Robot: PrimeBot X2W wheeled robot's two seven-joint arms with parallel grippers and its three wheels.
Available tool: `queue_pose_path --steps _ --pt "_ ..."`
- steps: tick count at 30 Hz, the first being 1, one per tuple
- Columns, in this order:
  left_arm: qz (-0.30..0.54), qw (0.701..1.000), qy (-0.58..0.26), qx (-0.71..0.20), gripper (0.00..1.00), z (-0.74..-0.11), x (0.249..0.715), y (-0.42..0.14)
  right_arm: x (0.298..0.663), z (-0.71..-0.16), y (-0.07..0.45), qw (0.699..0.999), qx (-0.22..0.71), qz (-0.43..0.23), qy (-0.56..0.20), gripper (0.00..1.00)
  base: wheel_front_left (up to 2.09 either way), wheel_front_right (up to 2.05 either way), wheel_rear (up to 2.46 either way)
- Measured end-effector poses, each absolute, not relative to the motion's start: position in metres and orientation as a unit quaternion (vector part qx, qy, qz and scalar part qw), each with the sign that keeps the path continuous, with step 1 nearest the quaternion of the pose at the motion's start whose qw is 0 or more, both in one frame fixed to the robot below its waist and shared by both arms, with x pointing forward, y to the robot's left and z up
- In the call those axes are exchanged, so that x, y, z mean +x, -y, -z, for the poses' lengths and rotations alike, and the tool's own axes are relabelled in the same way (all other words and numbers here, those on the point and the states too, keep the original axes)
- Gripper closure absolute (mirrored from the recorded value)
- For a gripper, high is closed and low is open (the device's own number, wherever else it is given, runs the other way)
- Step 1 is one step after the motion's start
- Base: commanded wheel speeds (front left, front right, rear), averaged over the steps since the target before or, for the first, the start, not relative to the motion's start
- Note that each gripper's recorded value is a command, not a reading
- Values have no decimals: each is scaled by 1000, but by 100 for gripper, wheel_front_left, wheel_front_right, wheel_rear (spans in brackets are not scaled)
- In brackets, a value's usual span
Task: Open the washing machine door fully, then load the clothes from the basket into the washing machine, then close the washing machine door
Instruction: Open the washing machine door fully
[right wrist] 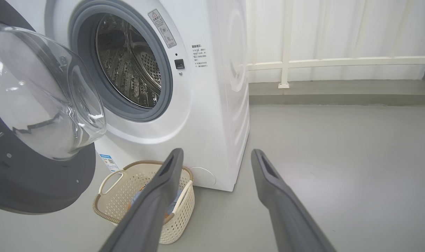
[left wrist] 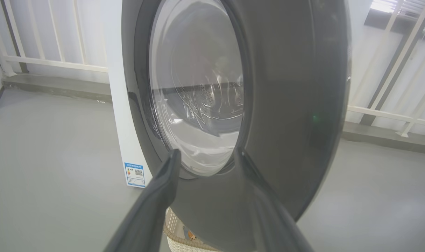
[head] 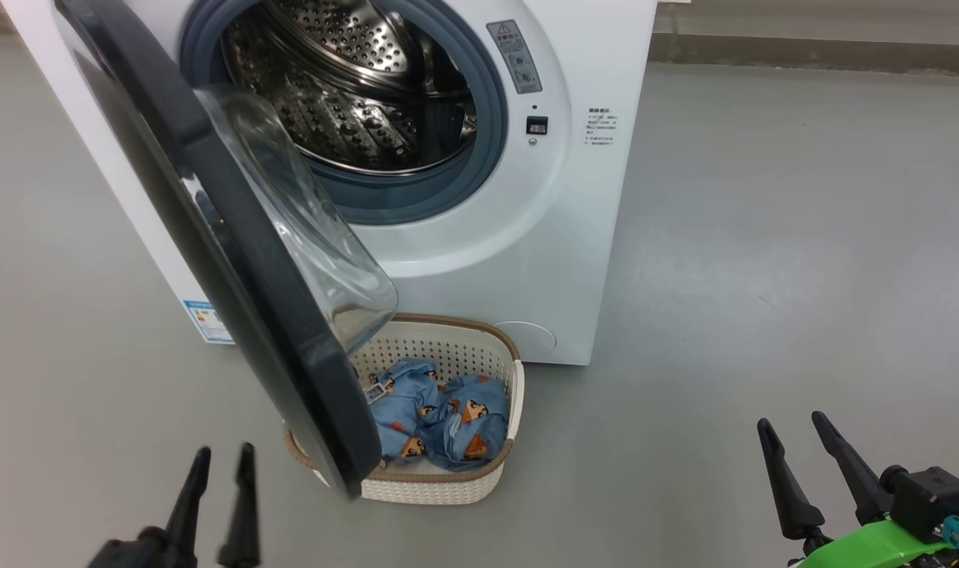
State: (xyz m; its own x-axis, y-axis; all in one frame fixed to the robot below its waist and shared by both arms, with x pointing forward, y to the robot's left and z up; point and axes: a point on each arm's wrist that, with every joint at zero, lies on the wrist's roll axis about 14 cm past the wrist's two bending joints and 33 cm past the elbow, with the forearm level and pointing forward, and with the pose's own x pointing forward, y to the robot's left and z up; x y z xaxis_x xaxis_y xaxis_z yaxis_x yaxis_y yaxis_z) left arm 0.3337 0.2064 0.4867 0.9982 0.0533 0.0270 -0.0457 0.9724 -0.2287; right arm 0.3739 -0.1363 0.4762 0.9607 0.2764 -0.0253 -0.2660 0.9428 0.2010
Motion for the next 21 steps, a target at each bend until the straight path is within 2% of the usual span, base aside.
queue_pose_path --steps 7,13,21 --pt "-33 986 130 -99 100 -559 340 -221 375 -477 136 985 97 -138 -25 0 0 0 0" --pt "22 963 256 -85 100 -644 335 -190 377 -481 143 987 97 -129 -19 0 0 0 0" --pt "132 961 215 -109 100 -627 345 -113 376 -480 147 988 98 -120 -19 0 0 0 0"
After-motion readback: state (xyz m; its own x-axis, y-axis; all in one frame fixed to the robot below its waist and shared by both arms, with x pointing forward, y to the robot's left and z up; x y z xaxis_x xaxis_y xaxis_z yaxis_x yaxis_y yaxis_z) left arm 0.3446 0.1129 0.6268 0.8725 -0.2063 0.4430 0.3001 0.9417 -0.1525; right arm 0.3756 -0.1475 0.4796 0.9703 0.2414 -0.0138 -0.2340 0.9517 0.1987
